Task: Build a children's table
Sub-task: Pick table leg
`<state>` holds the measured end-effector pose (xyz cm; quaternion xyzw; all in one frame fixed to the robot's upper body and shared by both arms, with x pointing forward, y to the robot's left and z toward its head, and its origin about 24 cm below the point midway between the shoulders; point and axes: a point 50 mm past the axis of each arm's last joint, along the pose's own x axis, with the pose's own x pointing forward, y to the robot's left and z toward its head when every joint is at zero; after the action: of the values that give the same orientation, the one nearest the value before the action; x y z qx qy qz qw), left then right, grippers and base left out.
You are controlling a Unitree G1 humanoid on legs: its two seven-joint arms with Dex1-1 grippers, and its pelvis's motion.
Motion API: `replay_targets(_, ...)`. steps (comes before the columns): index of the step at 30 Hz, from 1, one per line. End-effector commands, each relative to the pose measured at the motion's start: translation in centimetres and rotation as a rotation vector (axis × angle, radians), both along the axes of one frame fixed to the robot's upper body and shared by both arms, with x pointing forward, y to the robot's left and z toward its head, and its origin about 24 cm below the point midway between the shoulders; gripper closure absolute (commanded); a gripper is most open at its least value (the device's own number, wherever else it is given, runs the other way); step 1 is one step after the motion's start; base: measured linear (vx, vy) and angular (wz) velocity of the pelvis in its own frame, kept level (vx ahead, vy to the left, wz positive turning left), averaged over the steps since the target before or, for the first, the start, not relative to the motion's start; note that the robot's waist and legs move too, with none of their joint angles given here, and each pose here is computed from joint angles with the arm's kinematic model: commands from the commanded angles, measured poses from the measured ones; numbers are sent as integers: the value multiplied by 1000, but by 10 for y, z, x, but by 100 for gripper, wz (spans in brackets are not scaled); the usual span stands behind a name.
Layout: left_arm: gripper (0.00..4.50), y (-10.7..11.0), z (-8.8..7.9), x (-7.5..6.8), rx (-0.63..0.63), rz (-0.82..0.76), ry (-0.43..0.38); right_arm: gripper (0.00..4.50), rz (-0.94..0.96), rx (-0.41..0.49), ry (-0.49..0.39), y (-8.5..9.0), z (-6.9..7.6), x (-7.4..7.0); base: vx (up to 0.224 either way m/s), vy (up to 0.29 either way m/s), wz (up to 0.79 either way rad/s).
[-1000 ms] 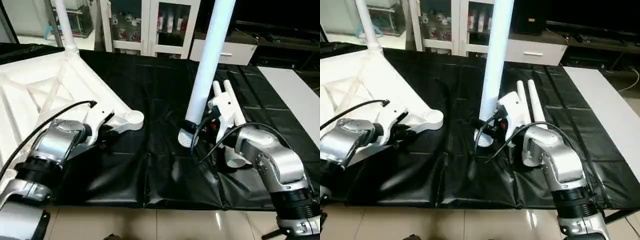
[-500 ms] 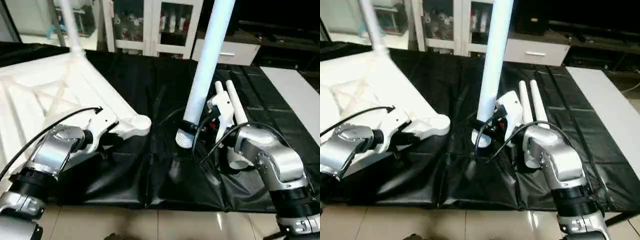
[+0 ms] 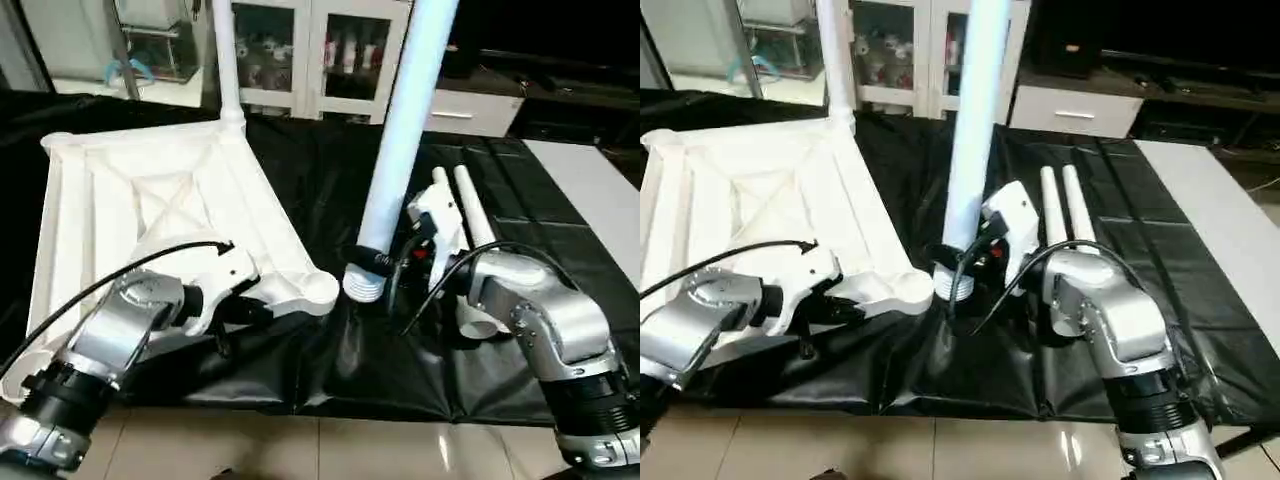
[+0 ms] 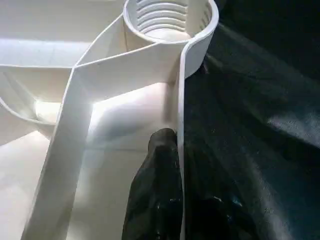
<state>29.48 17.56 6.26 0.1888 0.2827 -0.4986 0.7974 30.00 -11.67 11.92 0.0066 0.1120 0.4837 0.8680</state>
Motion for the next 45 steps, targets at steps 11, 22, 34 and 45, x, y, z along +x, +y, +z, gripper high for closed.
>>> replay_targets(11,450,-17,2,-6,-67,-59,0,263,-16,33,-2,27,-8,20,0,0,0)
replay_targets(22,450,-24,6,-12,-60,-111,-12,263,37,-34,54,34,-28,24,0,0,0)
replay_targets(34,450,-31,10,-22,-66,-202,2,263,44,-32,73,41,-34,31,0,0,0)
replay_targets(45,450,-27,10,-16,-43,-160,-21,263,50,-22,95,41,-38,33,0,0,0)
